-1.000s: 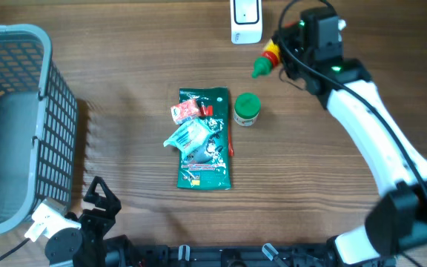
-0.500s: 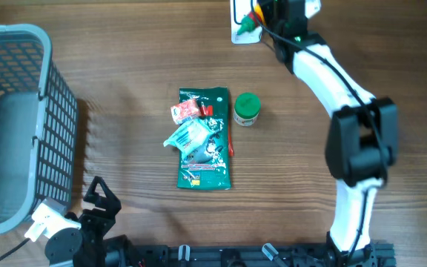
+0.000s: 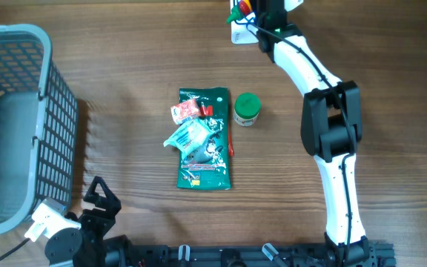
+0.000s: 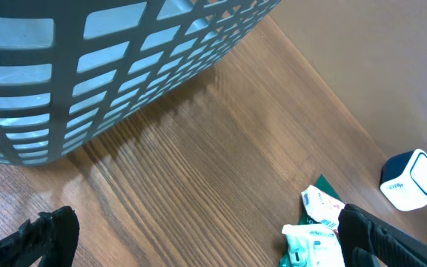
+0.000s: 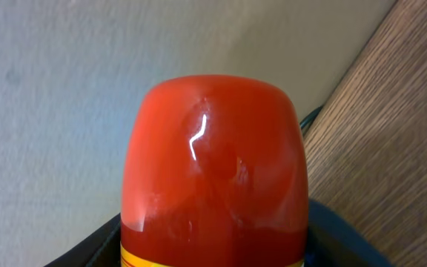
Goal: Scan the item barcode
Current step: 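Carry the bottle to the right edge and set it down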
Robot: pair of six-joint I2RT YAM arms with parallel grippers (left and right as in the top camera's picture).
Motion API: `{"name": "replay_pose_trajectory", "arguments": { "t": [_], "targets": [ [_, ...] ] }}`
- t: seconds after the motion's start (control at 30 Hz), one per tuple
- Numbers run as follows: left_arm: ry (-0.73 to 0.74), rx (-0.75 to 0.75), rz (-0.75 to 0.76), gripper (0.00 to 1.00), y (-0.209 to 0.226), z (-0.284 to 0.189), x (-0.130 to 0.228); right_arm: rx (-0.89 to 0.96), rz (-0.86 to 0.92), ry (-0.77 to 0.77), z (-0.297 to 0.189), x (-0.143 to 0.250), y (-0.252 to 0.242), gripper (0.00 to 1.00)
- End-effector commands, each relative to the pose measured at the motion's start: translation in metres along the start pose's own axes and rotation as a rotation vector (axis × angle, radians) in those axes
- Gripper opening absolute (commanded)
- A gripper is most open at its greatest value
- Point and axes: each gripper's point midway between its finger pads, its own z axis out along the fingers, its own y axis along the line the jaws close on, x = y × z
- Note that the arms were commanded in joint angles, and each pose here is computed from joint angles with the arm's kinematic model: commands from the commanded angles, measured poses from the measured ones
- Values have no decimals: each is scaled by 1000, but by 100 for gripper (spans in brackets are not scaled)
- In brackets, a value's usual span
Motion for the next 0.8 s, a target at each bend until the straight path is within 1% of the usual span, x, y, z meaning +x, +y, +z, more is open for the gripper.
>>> {"name": "replay_pose_trajectory", "arguments": {
  "t": [0.0,0.1,0.2,0.33,0.37,0.53,0.67,0.77],
  "targets": [
    [-10,-11,-7,100,2,0,-1,-11,-43,-38,-8,-11,23,37],
    [-10,-11,-7,100,2,0,-1,71,-67,-42,-22,-41,24,36],
    [-10,-11,-7,100,2,0,-1,153,-100,-81,-38,-91,20,35],
    [-10,-11,-7,100,2,0,-1,331,-85,-164,-61,-165,-24,36],
    [-10,-11,-7,100,2,0,-1,400,-73,-182,-68,-190,-46,36],
    [-10,-11,-7,100,2,0,-1,700,34,-293,-106,-289,-156,35],
    [-10,-11,-7,100,2,0,-1,842,112,-372,-139,-354,-226,36],
    [-10,-11,-7,100,2,0,-1,939,161,-438,-166,-392,-274,37]
  ]
}}
